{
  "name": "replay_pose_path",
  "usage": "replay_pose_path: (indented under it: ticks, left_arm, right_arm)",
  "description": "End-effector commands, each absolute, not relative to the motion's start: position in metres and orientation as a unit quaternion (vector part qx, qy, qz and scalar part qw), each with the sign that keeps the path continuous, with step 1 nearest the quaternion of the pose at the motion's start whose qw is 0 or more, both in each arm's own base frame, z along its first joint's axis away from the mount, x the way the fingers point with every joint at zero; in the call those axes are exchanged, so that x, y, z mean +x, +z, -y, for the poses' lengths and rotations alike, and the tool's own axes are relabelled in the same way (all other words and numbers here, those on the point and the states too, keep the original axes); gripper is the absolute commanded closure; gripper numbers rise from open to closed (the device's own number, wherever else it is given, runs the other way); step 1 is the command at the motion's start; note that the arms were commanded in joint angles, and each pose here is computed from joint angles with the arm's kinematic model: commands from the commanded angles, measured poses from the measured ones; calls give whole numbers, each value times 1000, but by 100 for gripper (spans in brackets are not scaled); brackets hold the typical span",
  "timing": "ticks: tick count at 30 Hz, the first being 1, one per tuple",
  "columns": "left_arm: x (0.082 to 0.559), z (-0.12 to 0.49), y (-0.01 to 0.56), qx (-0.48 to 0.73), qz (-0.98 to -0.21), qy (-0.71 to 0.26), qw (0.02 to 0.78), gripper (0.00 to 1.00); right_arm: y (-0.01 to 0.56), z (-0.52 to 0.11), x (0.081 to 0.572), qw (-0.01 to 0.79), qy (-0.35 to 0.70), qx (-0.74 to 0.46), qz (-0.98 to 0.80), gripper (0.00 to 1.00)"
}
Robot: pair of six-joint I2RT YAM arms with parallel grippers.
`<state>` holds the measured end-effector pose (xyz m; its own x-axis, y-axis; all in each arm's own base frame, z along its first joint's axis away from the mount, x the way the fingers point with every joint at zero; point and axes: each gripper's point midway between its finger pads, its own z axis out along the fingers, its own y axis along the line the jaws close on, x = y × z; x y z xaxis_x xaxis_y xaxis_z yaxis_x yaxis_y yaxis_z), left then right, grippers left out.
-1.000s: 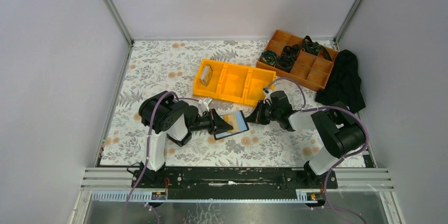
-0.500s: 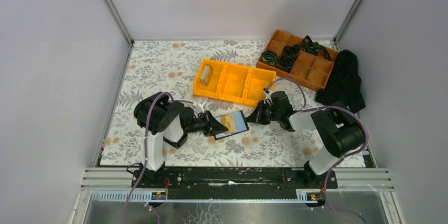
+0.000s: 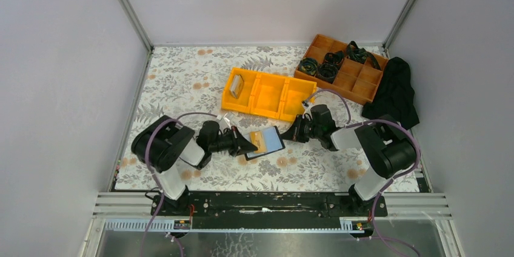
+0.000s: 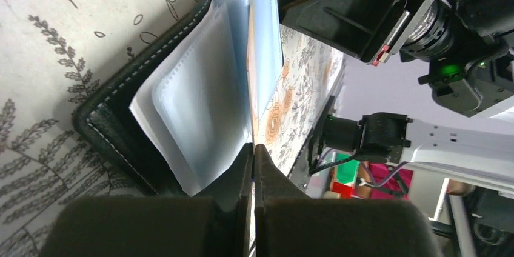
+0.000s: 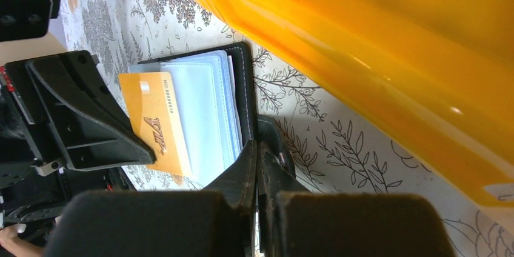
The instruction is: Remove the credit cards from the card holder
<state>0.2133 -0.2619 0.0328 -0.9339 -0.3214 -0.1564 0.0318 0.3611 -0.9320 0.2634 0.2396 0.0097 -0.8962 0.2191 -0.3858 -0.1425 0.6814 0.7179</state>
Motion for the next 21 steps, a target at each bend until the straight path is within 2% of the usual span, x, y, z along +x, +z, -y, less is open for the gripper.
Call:
replay_pose_path:
  ticks: [1, 7, 11, 14, 16, 17, 18, 20, 21]
  left_arm:
    - [212, 248, 20, -77, -849, -497, 163, 100]
    - [213, 238, 49, -47, -866, -460, 190, 100]
    - [217, 237, 77, -30, -853, -471, 223, 100]
    - [217, 243, 101, 1, -833, -500, 238, 100]
    - [215, 251, 121, 36, -808, -532, 253, 100]
    - [213, 254, 128, 50, -796, -546, 257, 100]
    - [212, 256, 134, 65, -785, -558, 263, 100]
    - [211, 260, 143, 91, -764, -574, 281, 100]
    - [211, 261, 149, 99, -751, -584, 291, 100]
  right_arm:
    - [-8, -230, 263, 221, 373, 30, -901, 100]
    - [0, -236, 265, 224, 389, 22, -893, 100]
    - [12, -241, 265, 235, 410, 13, -881, 100]
    - [49, -251, 268, 278, 460, -15, -843, 98]
    - [76, -255, 266, 307, 492, -30, -814, 86]
    - [89, -255, 266, 323, 501, -35, -803, 75]
    - [101, -255, 266, 336, 508, -36, -793, 61]
    - [132, -254, 264, 368, 527, -50, -764, 48]
    - [144, -254, 262, 380, 534, -59, -753, 45]
